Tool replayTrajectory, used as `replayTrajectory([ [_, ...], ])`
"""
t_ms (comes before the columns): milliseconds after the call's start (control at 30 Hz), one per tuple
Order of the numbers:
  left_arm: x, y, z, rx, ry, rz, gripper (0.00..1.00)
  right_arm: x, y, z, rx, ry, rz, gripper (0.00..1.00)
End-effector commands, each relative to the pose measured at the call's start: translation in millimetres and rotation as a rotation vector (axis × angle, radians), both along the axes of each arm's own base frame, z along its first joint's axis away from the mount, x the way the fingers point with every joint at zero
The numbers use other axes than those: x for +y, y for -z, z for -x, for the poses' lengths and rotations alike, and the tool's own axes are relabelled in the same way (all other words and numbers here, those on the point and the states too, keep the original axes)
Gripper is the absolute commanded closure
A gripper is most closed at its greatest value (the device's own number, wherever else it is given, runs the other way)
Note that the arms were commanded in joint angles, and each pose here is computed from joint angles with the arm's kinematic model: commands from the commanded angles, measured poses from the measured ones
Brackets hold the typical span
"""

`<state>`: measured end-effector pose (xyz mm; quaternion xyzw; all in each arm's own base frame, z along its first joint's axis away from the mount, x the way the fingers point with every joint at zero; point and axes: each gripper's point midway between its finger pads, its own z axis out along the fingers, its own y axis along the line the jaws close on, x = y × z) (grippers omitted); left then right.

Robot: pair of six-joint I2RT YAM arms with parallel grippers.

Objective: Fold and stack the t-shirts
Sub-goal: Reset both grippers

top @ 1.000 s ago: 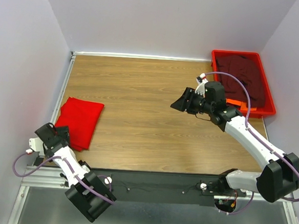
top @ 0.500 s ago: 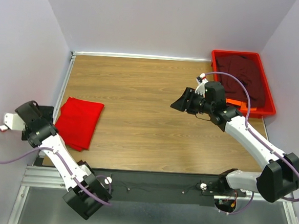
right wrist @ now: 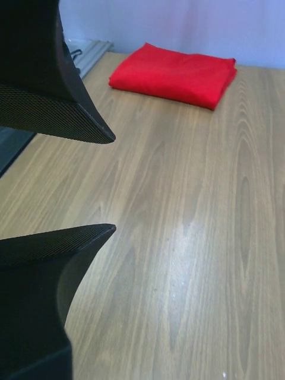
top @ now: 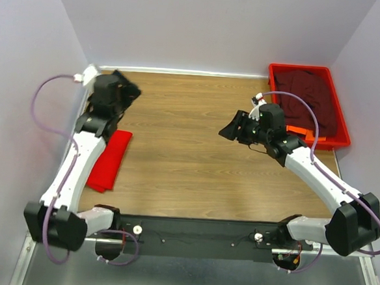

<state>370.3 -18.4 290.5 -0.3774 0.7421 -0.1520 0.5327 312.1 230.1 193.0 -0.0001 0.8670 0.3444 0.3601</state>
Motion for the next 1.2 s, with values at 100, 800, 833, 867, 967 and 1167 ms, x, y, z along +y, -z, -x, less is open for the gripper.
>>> replayTrajectory([
  [100,-110,-8,-40,-0.03,0.294,-0.198,0.02,-13,-21,-24,-0.099,0.103,0.053,0.36],
  [800,-245,4,20,-0.16,0.89,-0.354,0.02,-56,-18,-45,-0.17,0.325,0.197,0.36],
  [833,-245,2,18,-0.162,0.893,-0.373,0.02,-57,-17,-43,-0.168,0.323,0.198,0.36],
  [867,-244,5,19,-0.147,0.899,-0.386,0.02,-57,-19,-43,-0.173,0.323,0.196,0.36],
  [967,-241,1,17,-0.15,0.906,-0.432,0.02,-58,-18,-39,-0.174,0.31,0.2,0.36],
  [1167,-242,-7,18,-0.184,0.921,-0.454,0.02,-56,-23,-34,-0.184,0.282,0.195,0.36],
])
